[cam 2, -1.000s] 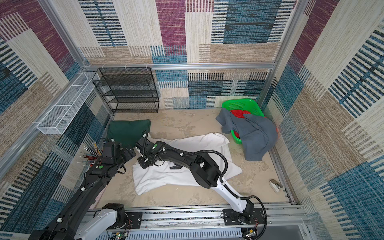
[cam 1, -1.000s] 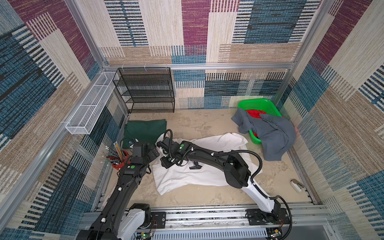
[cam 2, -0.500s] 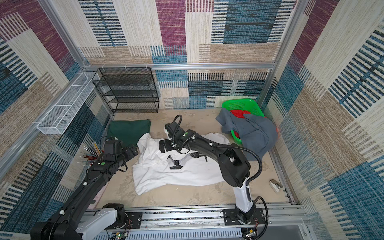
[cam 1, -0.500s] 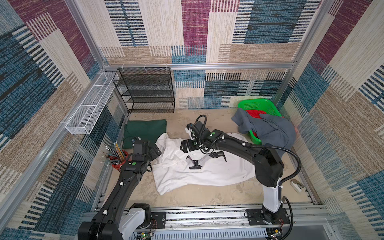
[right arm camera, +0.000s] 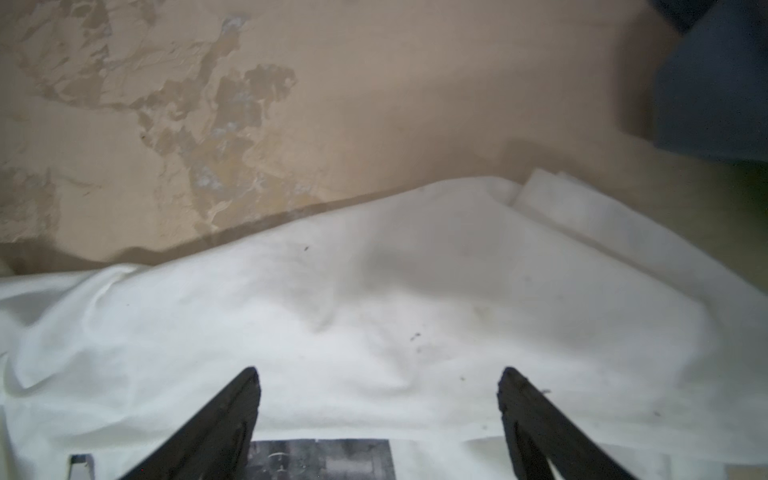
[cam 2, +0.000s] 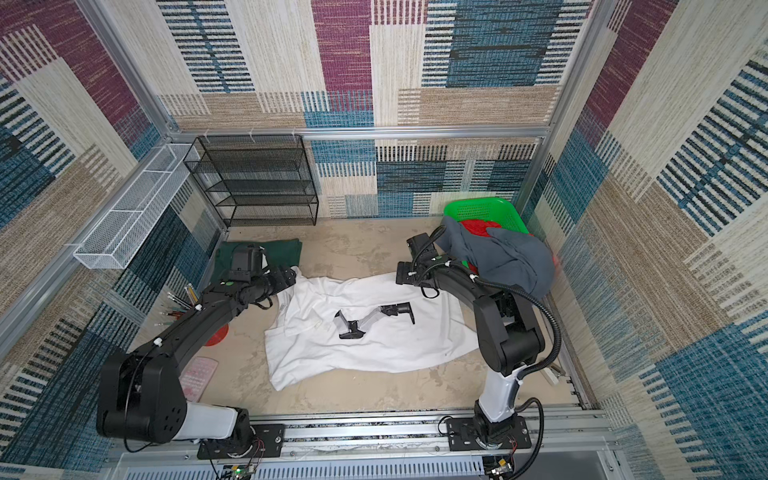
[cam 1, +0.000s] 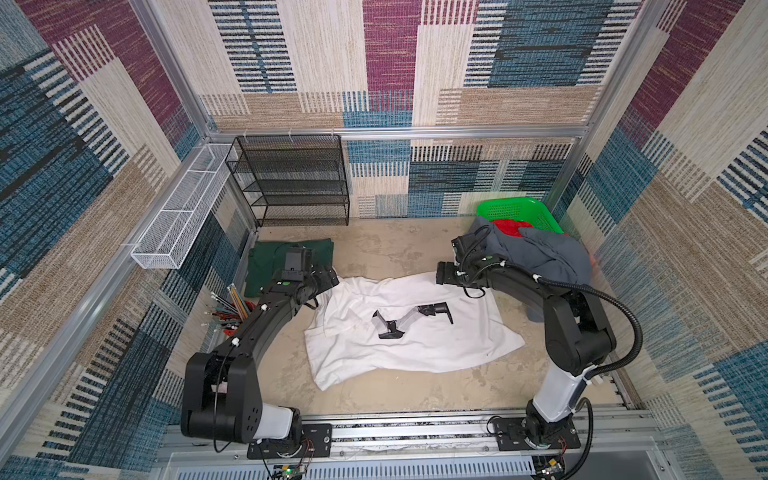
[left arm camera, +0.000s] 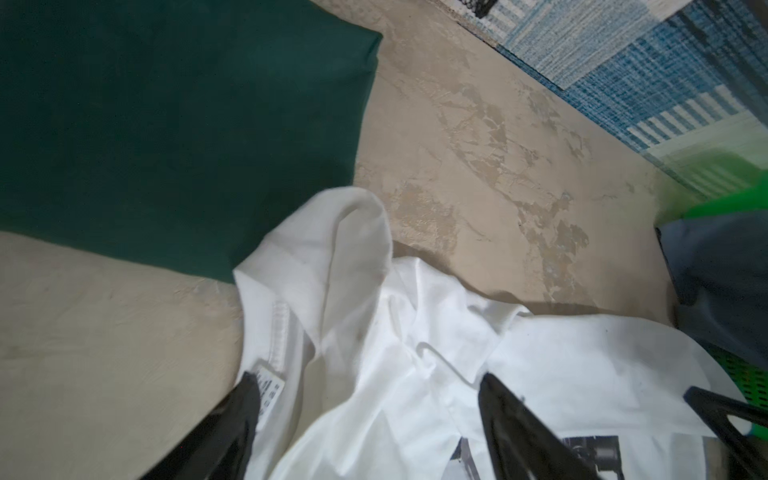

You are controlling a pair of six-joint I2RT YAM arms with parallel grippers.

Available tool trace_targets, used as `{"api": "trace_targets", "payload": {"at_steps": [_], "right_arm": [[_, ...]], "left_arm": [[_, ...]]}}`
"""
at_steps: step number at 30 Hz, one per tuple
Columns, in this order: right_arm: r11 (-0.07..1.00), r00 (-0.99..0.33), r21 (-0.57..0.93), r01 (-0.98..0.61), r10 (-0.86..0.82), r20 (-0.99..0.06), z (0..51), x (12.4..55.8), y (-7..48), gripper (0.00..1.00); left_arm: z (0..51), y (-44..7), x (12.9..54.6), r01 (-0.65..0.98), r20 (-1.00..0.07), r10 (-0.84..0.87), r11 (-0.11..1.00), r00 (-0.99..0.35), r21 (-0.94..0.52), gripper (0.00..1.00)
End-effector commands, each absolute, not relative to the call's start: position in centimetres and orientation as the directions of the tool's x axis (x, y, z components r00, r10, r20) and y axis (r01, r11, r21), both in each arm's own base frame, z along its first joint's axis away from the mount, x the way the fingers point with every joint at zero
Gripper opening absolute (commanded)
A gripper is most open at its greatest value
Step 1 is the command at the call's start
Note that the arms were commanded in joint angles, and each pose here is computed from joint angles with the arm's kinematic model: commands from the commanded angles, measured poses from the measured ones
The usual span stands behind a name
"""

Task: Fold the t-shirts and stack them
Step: 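Release the collar and move both grippers to the shirt's far corners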

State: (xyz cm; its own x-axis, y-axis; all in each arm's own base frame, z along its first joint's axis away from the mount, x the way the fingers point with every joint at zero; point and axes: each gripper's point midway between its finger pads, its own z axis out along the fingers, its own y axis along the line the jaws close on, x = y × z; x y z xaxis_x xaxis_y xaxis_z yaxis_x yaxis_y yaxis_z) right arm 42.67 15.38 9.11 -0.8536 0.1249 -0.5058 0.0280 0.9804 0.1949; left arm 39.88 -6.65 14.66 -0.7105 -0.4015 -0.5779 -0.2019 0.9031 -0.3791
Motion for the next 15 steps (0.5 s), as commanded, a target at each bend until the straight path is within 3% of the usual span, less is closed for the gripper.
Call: {"api": "trace_targets", "payload": {"at_steps": [1, 4, 8, 15], "right_arm": [[0.986, -0.823, 0.16, 0.049, 0.131, -0.553, 10.0, 43.9, 13.3, 0.9], [0.983, -0.822, 0.169, 0.074, 0.156, -0.548, 9.7, 44.3, 11.3, 0.9], [0.981, -0.821, 0.174, 0.087, 0.17, -0.546, 9.7, 44.7, 9.9, 0.88], [0.981, -0.831, 0.172, 0.094, 0.172, -0.529, 8.9, 45.1, 9.4, 0.85]], "left_arm": [[14.0, -7.8, 40.4, -0.132, -0.576, -0.293, 0.943, -0.764, -0.305, 0.82], [12.6, -8.1, 40.9, -0.134, -0.548, -0.252, 0.96, -0.797, -0.247, 0.81], [10.8, -8.6, 41.5, -0.121, -0.495, -0.212, 0.97, -0.843, -0.209, 0.59], [8.8, -8.0, 42.3, -0.155, -0.459, -0.203, 0.978, -0.865, -0.141, 0.51]]}}
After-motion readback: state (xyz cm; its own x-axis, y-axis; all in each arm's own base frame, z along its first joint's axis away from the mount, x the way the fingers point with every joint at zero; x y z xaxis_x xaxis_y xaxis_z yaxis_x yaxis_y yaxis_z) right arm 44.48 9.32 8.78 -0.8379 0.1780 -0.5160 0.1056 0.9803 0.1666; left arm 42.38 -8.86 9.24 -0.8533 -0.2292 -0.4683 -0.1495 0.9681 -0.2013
